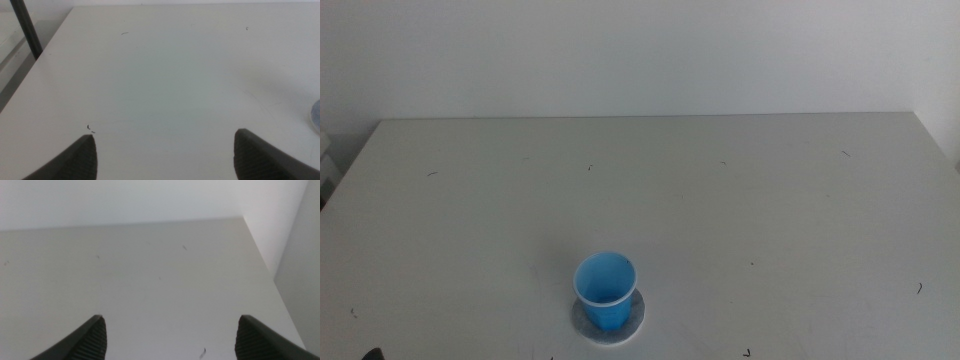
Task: Place an empty cup on a cup mat.
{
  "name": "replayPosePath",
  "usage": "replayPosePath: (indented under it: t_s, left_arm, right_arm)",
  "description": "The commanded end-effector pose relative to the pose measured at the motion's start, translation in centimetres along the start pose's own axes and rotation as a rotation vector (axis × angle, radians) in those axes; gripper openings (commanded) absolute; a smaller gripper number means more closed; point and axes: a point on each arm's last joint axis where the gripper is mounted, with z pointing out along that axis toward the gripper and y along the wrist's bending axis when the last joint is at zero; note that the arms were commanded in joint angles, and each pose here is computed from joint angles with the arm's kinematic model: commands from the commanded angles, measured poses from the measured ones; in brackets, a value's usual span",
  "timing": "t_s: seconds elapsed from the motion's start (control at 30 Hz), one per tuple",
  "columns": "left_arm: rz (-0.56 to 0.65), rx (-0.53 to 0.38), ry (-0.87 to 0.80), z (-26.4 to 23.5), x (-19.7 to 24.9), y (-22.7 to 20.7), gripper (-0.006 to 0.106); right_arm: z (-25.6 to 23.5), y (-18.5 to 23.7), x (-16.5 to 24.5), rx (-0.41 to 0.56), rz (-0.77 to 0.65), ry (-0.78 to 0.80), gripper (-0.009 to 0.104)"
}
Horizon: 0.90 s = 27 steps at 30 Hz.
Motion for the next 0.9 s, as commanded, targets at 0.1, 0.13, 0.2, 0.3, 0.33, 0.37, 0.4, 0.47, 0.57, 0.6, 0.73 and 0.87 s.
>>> replayPosePath:
  t_s: [0.1,0.13,0.2,0.3,0.33,0.37,0.4,0.47,0.57,0.6,0.73,0.87]
  left_arm:
    - [-0.003,0.009,-0.084,-0.2,-0.8,-0.1,0.105]
    - [-0.003,0.009,-0.084,-0.2,-0.8,-0.1,0.105]
    - [-0.003,0.009,-0.084,-0.2,-0.8,-0.1,0.105]
    - [-0.003,0.009,-0.084,-0.2,-0.8,-0.1,0.105]
    - [-0.003,0.009,-0.084,-0.2,-0.8,-0.1,0.105]
    - [-0.003,0.009,-0.084,-0.2,-0.8,-0.1,0.105]
    - [-0.003,0.009,-0.084,-0.2,-0.8,-0.1,0.105]
    - [-0.003,0.009,-0.084,-0.2,-0.8,-0.1,0.105]
    - [-0.003,0.009,-0.084,-0.2,-0.8,-0.1,0.105]
    - [-0.003,0.009,-0.084,-0.2,-0.8,-0.1,0.105]
    - [-0.003,0.009,-0.085,-0.2,-0.8,-0.1,0.105]
    - [-0.003,0.009,-0.084,-0.2,-0.8,-0.1,0.105]
  right_arm:
    - [-0.6,-0.1,2.2,-0.053,-0.060,-0.280,0.066]
    - [-0.5,-0.1,2.8,-0.055,-0.060,-0.286,0.066]
    - [-0.4,-0.3,4.2,-0.056,-0.059,-0.280,0.066]
    - [-0.2,-0.4,5.7,-0.058,-0.052,-0.275,0.066]
    - [-0.3,-0.5,6.1,-0.058,-0.052,-0.281,0.066]
    - [-0.3,-0.5,6.5,-0.058,-0.053,-0.287,0.066]
    - [-0.4,-0.6,6.9,-0.059,-0.054,-0.295,0.066]
    - [-0.4,-0.7,7.7,-0.060,-0.053,-0.312,0.066]
    - [-0.4,-0.8,8.9,-0.062,-0.052,-0.333,0.066]
    - [-0.4,-0.9,9.3,-0.062,-0.051,-0.340,0.066]
    - [0.2,-1.0,10.4,-0.061,-0.052,-0.313,0.066]
    - [0.6,-1.1,11.3,-0.049,-0.057,-0.258,0.066]
